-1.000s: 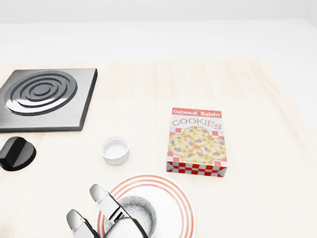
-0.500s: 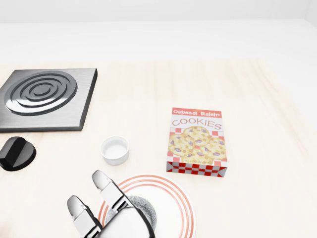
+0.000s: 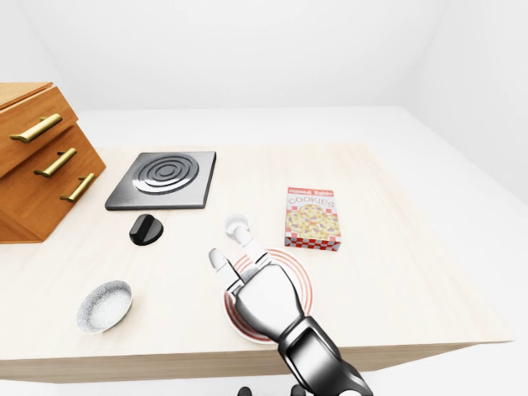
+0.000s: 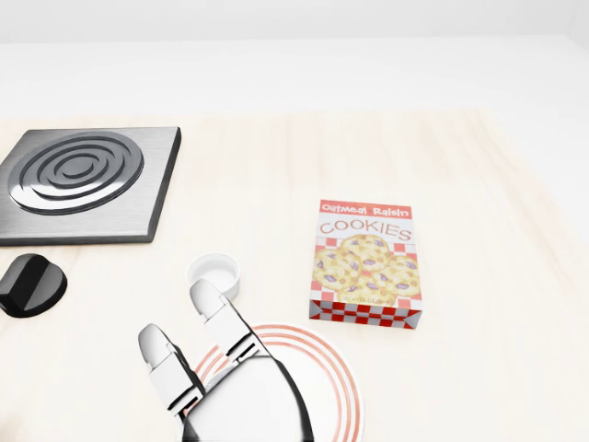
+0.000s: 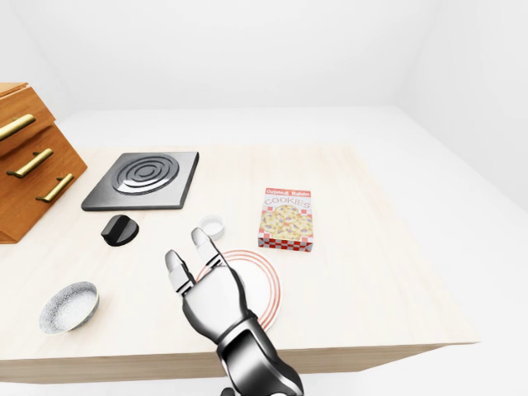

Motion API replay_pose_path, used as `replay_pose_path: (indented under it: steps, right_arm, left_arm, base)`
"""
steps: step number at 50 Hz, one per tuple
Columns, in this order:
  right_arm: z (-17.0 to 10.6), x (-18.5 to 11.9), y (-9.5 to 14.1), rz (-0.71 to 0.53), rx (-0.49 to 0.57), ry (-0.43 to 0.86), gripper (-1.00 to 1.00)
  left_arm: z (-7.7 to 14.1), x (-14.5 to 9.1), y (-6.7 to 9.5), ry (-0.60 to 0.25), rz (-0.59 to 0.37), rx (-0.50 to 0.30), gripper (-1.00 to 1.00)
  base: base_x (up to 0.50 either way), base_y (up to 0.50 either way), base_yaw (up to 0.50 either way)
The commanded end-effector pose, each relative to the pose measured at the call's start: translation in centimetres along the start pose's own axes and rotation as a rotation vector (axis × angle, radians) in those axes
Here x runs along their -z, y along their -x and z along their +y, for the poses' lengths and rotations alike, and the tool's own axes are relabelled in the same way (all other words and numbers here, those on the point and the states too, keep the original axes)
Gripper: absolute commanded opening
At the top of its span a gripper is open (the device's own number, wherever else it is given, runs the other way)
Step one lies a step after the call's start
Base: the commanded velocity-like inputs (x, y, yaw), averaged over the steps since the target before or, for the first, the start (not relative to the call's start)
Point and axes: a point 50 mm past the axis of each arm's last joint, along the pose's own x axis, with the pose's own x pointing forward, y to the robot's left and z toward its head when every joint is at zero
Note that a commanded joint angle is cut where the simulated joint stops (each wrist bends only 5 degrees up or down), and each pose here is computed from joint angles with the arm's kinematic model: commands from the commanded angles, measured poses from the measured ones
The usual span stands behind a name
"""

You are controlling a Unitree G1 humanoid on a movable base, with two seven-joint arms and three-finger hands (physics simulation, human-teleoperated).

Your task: Pick the akita bowl next to the plate and place it on the plate.

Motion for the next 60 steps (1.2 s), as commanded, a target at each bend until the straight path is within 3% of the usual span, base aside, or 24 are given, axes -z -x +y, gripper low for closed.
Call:
replay_pose_path:
  steps: [1, 60]
  right_arm:
    - [-0.9, 1.0, 0.3, 0.039, 0.009, -0.006, 1.00]
    - [-4.5, 6.0, 1.6, 0.226, 0.049, -0.095, 1.00]
  left_arm:
    - [0.0, 0.0, 0.0, 0.000, -0.001, 0.002, 1.00]
    - [0.1, -0.2, 0.0, 0.001, -0.003, 0.001, 1.00]
  base:
    - [0.00, 0.00, 0.00]
    - [0.00, 0.00, 0.00]
